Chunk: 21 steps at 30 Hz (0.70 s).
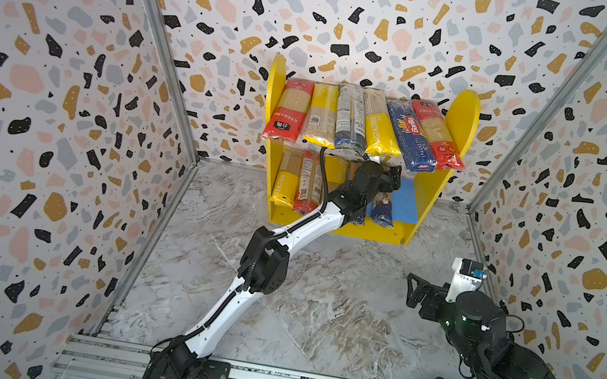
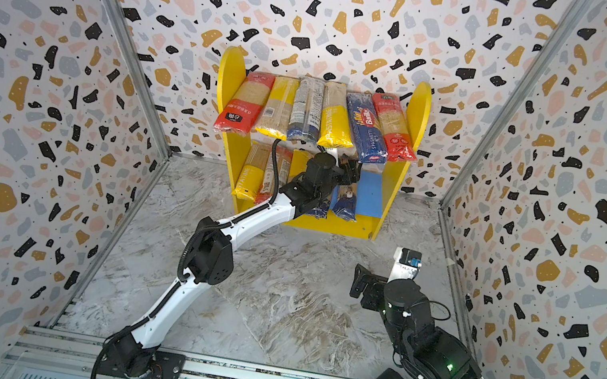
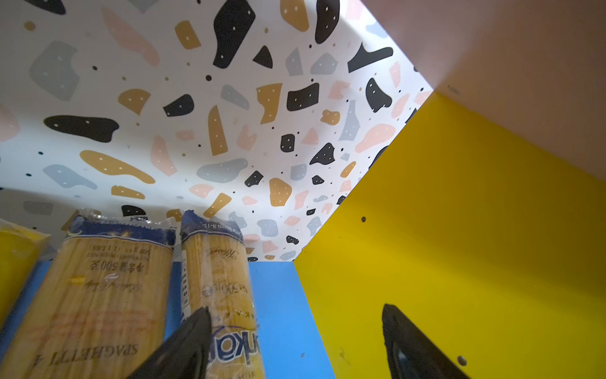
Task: Place and organize the pasta boxes and bags onto the shelf
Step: 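Set the anko pack beside the Molí Pasta pack and open the left gripper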
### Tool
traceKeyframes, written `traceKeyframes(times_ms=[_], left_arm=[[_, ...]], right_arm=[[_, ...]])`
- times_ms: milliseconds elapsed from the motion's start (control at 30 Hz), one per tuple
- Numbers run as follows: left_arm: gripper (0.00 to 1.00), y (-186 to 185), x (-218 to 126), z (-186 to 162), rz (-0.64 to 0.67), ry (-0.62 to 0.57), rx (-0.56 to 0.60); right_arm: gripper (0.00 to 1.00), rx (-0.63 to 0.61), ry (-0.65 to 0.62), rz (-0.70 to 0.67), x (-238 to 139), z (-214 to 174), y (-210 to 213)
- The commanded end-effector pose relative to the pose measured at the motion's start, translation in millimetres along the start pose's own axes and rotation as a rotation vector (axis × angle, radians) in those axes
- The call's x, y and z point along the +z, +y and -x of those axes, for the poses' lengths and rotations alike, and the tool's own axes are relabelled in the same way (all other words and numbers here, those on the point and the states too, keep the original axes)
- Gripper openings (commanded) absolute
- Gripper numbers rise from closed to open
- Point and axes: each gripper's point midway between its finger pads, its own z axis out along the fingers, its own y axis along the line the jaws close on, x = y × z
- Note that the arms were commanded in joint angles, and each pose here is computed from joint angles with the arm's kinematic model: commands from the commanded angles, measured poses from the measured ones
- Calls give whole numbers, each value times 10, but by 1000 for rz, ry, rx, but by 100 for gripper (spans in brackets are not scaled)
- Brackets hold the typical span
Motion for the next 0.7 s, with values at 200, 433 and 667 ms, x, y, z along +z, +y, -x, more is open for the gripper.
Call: traceKeyframes(times_ms=[200,433,667], left_arm=[[80,-354,-295,98,-102,53,-17],[84,-658,-837,-467,-124,196,74],[97,-480,-1905,-679,-119,262,113]], right_arm=[[99,-10,-12,55,-63,115,112],[99,-27,0,85,6,113,216],[99,-41,20,101,136,56,304]])
